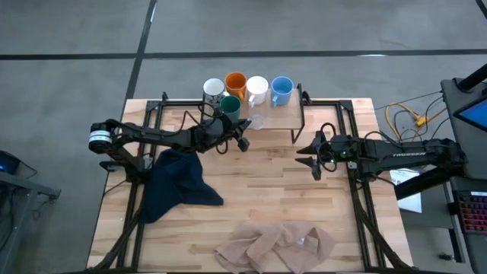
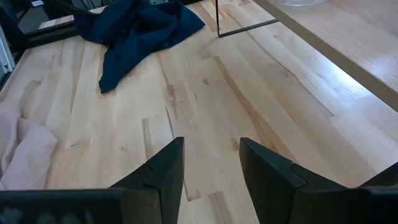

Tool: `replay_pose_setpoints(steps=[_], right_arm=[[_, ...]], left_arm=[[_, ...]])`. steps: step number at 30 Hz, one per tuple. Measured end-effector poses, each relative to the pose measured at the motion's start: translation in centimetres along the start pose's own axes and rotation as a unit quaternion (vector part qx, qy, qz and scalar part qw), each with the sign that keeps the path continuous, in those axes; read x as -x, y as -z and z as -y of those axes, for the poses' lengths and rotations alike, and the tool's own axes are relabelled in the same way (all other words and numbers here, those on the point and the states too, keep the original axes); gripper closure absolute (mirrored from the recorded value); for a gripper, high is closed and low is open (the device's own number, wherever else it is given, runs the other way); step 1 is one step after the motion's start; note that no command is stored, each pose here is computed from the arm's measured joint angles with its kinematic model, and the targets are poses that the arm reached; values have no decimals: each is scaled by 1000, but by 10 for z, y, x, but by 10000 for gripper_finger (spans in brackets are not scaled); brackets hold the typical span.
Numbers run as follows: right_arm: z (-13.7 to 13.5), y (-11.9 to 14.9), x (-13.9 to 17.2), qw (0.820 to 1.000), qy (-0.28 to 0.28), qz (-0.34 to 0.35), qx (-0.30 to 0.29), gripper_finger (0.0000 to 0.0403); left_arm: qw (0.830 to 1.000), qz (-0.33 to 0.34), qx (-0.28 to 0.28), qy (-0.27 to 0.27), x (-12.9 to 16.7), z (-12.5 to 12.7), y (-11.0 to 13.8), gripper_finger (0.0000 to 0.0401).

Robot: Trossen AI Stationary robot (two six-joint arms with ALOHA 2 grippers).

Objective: Stack small to large cups/mugs on shelf
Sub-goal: Put the transparent mug on the shelf, then return to Home Position

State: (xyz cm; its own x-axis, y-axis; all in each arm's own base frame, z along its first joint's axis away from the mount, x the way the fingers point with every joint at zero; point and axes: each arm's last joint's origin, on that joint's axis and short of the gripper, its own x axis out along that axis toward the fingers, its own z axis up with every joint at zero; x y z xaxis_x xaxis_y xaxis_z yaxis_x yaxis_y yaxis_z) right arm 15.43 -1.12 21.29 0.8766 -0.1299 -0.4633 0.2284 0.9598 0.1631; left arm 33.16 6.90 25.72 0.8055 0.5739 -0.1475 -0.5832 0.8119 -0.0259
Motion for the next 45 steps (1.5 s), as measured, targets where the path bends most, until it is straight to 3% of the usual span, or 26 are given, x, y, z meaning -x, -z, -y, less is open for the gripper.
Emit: replay_pose_setpoints(steps=[21, 25, 38, 45], right_arm=[[0, 0, 0, 1000, 0, 0, 0, 254], [0, 0, 0, 1000, 0, 0, 0, 254], [0, 0, 0, 1000, 0, 0, 0, 254], [0, 0, 0, 1000, 0, 0, 0, 254]], left_arm=[[1000, 1, 2, -3, 0, -1, 0, 385], [999, 2, 42, -6, -1, -2, -1, 384], [998, 12, 44, -34, -2, -4, -6, 309], [999, 19, 15, -33, -3, -3, -12, 294]])
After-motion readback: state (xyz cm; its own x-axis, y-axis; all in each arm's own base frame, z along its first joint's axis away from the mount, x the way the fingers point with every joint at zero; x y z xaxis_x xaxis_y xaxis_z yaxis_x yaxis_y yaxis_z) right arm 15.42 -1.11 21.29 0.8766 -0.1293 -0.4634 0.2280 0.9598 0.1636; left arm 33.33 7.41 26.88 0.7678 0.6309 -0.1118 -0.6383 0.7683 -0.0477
